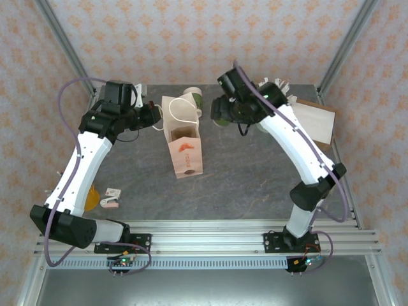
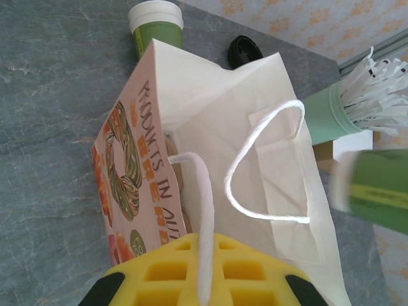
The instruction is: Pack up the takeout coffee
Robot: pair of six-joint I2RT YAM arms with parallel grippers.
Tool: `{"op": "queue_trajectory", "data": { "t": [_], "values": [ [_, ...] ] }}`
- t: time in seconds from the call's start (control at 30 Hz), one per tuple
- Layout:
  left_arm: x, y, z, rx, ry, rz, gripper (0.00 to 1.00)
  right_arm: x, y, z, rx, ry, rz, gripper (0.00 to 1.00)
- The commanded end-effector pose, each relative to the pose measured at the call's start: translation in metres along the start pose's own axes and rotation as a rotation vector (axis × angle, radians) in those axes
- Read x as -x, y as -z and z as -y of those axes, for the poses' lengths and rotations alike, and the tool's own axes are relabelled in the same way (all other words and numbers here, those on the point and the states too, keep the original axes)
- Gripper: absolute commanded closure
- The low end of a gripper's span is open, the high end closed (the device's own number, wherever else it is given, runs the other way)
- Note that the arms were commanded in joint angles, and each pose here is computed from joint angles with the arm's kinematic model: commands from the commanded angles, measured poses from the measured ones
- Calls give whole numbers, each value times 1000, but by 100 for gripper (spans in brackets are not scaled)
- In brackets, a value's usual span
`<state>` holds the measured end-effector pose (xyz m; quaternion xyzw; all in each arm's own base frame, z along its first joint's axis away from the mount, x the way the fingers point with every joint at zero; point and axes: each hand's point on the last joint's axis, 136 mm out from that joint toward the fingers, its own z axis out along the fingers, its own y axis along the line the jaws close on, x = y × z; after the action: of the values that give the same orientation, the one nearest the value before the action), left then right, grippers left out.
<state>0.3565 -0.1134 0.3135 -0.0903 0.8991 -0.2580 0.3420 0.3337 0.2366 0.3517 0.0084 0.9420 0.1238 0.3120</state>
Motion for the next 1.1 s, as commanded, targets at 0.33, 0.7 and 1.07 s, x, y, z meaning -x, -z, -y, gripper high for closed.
{"op": "queue_trajectory", "data": {
  "t": [0.33,0.7,1.07],
  "values": [
    [2,6,8,-49,78,17,100,1,43,-111,353,-45,19,43],
    [2,4,24,-109,84,24,100,-31,-19,-122,187,-72,-58,44],
    [-3,3,21,-103,88,17,100,-57,-59,-125,101,-64,-137,46]
  ]
}}
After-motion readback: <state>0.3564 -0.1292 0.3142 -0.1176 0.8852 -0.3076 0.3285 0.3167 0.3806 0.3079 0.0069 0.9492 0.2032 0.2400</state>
